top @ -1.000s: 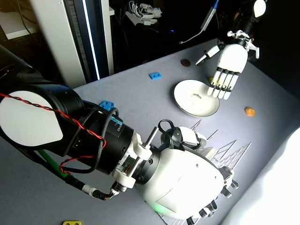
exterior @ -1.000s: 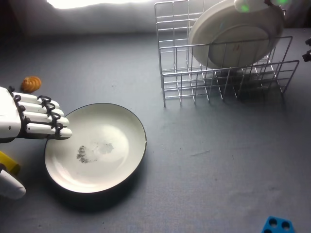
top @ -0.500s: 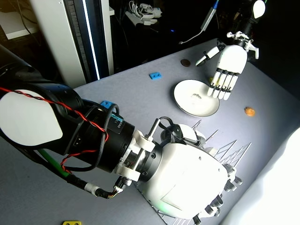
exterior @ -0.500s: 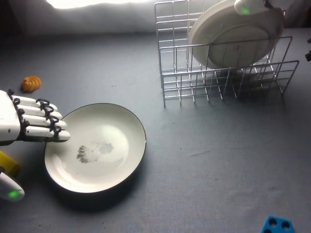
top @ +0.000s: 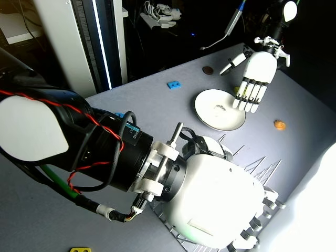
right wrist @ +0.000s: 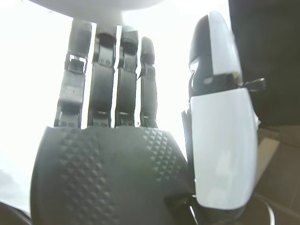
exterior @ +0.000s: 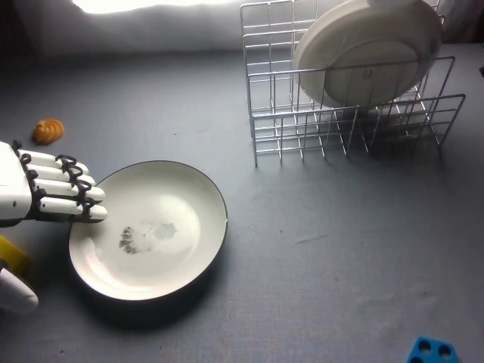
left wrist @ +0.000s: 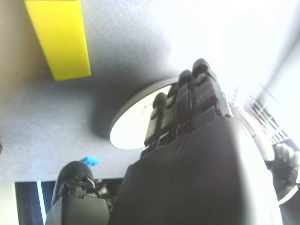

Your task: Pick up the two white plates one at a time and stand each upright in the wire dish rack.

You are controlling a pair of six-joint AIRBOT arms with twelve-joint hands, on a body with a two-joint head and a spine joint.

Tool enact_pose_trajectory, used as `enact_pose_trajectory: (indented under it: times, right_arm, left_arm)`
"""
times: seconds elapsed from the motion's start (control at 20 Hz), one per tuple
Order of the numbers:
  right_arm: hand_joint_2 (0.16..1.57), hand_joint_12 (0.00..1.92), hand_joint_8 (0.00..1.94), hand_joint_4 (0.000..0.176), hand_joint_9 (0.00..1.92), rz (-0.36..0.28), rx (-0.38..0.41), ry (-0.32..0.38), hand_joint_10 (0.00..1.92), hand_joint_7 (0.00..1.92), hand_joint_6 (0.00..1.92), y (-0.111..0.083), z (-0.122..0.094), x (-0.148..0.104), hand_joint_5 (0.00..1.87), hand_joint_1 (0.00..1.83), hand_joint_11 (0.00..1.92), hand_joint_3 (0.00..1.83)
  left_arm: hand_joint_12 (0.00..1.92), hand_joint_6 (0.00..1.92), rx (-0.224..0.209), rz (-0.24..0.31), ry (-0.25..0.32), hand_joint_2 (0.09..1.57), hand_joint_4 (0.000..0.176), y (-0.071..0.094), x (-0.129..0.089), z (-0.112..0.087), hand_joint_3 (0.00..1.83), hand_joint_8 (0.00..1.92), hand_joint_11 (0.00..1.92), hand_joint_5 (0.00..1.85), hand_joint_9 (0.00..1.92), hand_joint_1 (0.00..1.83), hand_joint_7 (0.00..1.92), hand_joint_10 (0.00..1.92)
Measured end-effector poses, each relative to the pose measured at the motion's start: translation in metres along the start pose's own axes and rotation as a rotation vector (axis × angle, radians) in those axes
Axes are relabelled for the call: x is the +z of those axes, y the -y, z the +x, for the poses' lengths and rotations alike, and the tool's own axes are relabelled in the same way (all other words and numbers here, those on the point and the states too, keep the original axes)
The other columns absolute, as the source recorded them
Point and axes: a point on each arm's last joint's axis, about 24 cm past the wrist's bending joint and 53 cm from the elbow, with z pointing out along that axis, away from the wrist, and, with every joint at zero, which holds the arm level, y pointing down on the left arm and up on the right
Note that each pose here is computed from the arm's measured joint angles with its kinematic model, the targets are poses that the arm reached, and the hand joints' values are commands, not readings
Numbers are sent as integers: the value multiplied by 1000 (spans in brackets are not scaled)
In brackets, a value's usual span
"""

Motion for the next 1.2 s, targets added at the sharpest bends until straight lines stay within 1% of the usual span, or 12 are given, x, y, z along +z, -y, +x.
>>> enact_pose_trajectory:
  times: [0.25,0.35,0.55,0.6,0.7,0.75,0.8,0.85,0.95,1.1,1.15,1.2]
  right_arm:
    - [1033,1079,1,0,632,-132,-126,-30,2,625,2,-40,7,-1,541,1043,182,0]
    - [1035,1089,3,0,644,-170,-216,-52,6,631,1,-49,20,0,539,1033,191,1]
    - [1032,1135,3,0,636,-294,-415,-126,4,624,3,-77,68,-9,533,1041,159,0]
    - [1041,1123,1,0,604,-336,-486,-152,1,595,0,-86,89,-13,509,1017,129,1]
    - [1030,1105,0,0,547,-382,-559,-204,0,544,0,-95,128,-21,464,990,93,0]
    - [998,1085,0,0,448,-393,-580,-217,0,454,0,-97,137,-23,406,1023,18,0]
    - [923,1052,0,0,396,-420,-625,-246,0,405,0,-100,161,-29,391,1046,3,0]
    - [898,1003,0,0,354,-434,-664,-254,0,366,0,-99,176,-34,356,1046,0,0]
    - [870,764,0,0,207,-440,-754,-287,0,229,0,-87,206,-40,239,1044,0,0]
    - [881,298,1,0,40,-404,-772,-355,2,45,0,-69,238,-38,40,1012,0,0]
    - [905,32,0,0,1,-395,-781,-373,0,1,0,-64,248,-37,1,910,0,5]
    - [905,32,0,0,1,-393,-793,-380,0,1,0,-61,252,-36,1,910,0,5]
  left_arm:
    - [2,10,-4,-5,-3,995,0,-2,0,2,3,7,3,35,7,0,20,2]
    - [9,16,-4,-5,-4,985,0,-2,0,2,0,13,20,49,19,0,35,7]
    - [0,0,-10,-8,-11,987,0,-4,-1,5,0,0,0,6,0,0,0,0]
    - [0,7,-12,-9,-20,992,0,-4,-1,9,2,6,0,24,0,0,16,0]
    - [1,11,-22,-7,-34,988,0,-4,-1,16,0,8,2,35,5,0,24,2]
    - [0,1,-25,-7,-34,980,0,-4,0,16,0,1,0,6,0,0,4,0]
    - [0,2,-36,-11,-38,985,0,-5,1,19,0,0,0,6,0,0,0,0]
    - [0,4,-43,-16,-49,990,0,-6,2,24,1,1,0,10,0,0,3,0]
    - [0,0,-50,-26,-61,980,0,-10,1,29,0,0,0,0,0,0,0,0]
    - [0,4,-57,-30,-77,988,0,-11,0,36,0,0,0,12,0,0,0,0]
    - [0,10,-61,-30,-83,994,0,-11,0,39,3,5,0,30,0,0,12,0]
    - [0,10,-66,-29,-80,994,0,-11,1,39,3,5,0,30,0,0,12,0]
